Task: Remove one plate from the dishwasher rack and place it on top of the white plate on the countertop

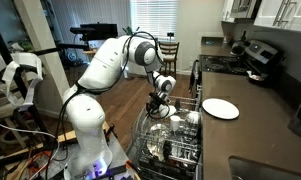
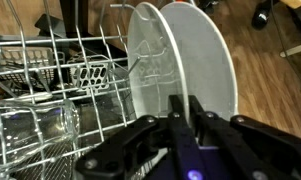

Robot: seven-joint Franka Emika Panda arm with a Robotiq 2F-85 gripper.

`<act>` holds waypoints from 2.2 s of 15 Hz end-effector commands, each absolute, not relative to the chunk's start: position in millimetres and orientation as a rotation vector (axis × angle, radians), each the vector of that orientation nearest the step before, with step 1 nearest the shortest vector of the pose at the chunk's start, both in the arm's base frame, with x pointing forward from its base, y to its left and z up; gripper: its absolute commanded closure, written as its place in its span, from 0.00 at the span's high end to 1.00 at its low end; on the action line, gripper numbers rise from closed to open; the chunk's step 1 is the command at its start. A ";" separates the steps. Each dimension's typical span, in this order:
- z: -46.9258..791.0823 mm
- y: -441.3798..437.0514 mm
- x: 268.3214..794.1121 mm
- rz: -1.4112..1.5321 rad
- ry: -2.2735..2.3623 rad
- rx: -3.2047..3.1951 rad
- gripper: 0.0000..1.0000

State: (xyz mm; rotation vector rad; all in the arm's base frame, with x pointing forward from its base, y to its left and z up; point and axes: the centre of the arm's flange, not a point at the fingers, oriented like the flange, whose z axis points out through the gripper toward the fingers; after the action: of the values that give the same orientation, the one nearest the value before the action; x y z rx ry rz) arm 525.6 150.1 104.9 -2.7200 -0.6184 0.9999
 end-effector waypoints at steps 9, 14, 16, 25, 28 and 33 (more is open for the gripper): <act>110.3 150.4 528.7 1.032 -0.594 -2.713 0.40; 111.5 150.2 528.4 1.026 -0.599 -2.714 0.22; 111.9 150.3 528.2 1.024 -0.599 -2.716 0.25; 114.4 152.3 527.9 1.014 -0.596 -2.719 0.41; 114.3 151.9 528.0 1.013 -0.592 -2.721 0.59; 115.1 151.7 528.0 1.013 -0.596 -2.722 0.39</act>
State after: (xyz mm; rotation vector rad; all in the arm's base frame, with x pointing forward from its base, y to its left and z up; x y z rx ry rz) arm 526.3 151.3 106.5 -2.7193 -0.6212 0.9986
